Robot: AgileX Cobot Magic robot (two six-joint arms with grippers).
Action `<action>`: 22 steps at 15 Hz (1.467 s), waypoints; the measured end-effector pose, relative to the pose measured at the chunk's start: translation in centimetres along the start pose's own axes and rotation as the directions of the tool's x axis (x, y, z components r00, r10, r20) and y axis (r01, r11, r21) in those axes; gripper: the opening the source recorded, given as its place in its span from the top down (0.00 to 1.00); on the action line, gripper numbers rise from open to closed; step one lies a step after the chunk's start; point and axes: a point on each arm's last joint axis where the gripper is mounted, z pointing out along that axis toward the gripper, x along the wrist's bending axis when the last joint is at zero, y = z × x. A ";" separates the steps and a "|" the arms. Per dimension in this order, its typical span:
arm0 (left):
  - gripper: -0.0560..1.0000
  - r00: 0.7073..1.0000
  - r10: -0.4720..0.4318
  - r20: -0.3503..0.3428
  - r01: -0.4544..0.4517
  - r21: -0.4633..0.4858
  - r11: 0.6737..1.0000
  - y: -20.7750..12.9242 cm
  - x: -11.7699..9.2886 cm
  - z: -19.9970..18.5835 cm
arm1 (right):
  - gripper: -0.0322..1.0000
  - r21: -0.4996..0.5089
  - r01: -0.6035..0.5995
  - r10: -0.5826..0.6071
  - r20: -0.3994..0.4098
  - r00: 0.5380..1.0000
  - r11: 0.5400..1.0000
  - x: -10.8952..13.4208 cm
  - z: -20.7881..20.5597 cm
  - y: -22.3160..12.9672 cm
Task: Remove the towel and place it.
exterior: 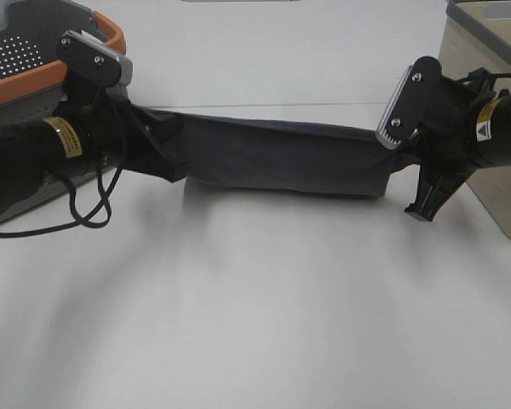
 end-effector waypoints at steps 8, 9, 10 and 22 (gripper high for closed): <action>0.95 0.999 -0.041 0.029 0.036 0.164 0.986 -4.6 -1.4 -3.0 | 0.95 -0.006 0.043 -0.043 -0.243 0.969 0.999 9.1 1.5 -2.6; 0.95 0.999 -0.041 0.029 0.036 0.164 0.986 -4.6 -1.4 -3.0 | 0.95 0.007 0.047 -0.044 -0.268 0.963 0.999 9.7 2.0 -2.9; 0.95 0.999 -0.039 0.032 0.033 0.164 0.986 -4.6 -1.5 -3.0 | 0.95 0.008 0.045 -0.041 -0.279 0.959 0.999 10.0 2.4 -3.1; 0.27 0.973 -0.233 -0.006 0.223 0.306 0.926 -1.2 -1.7 -6.1 | 0.30 0.101 -0.118 0.134 -0.168 0.977 0.988 6.8 -2.3 -1.8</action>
